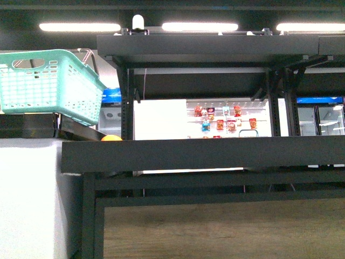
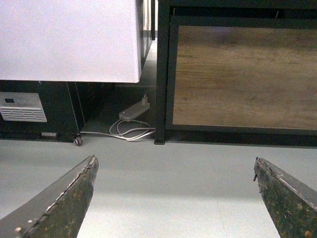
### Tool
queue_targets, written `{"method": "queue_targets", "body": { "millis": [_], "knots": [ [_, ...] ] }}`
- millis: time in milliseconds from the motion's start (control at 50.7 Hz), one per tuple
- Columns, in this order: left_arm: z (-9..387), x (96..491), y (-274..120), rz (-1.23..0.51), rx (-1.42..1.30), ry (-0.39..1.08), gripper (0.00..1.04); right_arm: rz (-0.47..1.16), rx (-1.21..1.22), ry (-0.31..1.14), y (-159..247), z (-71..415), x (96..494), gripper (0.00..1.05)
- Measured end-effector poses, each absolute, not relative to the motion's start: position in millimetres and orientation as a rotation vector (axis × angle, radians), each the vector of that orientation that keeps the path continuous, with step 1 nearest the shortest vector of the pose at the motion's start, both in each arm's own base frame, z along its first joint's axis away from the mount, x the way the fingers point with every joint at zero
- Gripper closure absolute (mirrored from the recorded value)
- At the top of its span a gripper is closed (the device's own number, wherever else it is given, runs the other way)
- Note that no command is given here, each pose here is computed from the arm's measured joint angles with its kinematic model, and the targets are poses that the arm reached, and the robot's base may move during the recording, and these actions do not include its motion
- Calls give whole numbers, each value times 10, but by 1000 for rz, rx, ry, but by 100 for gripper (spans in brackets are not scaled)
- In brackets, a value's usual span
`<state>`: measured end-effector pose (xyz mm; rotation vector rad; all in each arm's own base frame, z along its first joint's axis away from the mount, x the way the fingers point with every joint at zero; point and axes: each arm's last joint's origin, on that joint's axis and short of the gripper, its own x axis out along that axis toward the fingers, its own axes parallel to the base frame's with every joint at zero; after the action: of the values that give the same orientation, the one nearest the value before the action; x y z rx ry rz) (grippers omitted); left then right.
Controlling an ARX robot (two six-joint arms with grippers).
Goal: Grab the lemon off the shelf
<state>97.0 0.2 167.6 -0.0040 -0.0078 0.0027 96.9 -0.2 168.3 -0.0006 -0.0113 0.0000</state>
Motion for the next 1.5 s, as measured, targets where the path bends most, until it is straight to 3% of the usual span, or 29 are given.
{"method": "queue_targets", "body": {
  "millis": [1498],
  "knots": [
    [1676,970,2,2,-4,-8,8,0,-1,-11,-2,1683,969,7]
  ]
}}
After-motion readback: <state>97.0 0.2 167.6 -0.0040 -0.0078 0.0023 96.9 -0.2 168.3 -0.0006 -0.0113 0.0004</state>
